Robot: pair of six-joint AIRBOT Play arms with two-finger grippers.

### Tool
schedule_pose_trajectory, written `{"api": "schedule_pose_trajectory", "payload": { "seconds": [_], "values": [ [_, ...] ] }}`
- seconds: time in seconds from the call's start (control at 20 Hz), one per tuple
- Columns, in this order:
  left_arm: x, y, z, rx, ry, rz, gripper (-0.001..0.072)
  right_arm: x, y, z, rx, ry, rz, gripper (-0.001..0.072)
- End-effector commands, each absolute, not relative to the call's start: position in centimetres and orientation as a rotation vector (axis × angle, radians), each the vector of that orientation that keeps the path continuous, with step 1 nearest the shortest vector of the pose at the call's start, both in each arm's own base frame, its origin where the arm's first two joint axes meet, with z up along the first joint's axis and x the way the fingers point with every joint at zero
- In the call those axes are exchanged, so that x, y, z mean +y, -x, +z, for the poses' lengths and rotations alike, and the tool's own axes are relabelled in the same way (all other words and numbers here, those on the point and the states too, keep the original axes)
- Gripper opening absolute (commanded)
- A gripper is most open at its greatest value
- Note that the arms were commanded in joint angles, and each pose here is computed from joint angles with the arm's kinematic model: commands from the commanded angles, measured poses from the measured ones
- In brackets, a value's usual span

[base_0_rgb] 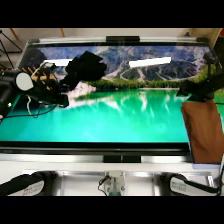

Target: Fold the shirts.

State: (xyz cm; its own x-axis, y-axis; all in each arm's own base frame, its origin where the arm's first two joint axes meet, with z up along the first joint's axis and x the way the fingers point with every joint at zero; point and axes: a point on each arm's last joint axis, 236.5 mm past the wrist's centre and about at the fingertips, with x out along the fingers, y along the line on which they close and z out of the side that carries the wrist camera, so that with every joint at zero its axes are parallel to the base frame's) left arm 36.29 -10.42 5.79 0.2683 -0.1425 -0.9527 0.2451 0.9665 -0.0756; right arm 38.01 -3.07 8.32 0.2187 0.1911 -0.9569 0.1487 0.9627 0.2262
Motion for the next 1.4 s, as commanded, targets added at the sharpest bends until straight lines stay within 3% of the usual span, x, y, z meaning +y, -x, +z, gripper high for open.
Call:
{"api": "schedule_pose_trajectory", "payload": {
  "seconds": [0.0,0.7,0.95,1.15,1.35],
  "values": [
    [-10.4,-36.3,5.8,1.273,-0.093,-0.261,0.0671,-3.1,-38.0,8.3,1.355,-0.295,0.031,0.0619],
    [-10.4,-36.3,5.8,1.273,-0.093,-0.261,0.067,-3.1,-38.0,8.3,1.355,-0.295,0.031,0.0618],
    [-12.7,-37.4,6.0,1.229,-0.004,-0.317,0.067,-3.5,-39.7,8.7,1.28,-0.292,0.017,0.0619],
    [-13.8,-43.2,6.4,1.052,0.15,-0.257,0.0674,-3.2,-42.5,9.8,1.157,-0.32,0.025,0.0618],
    [-7.8,-52.6,4.0,0.979,0.248,-0.094,0.0674,-1.7,-42.6,10.3,1.149,-0.37,0.081,0.0619]
  ]
}}
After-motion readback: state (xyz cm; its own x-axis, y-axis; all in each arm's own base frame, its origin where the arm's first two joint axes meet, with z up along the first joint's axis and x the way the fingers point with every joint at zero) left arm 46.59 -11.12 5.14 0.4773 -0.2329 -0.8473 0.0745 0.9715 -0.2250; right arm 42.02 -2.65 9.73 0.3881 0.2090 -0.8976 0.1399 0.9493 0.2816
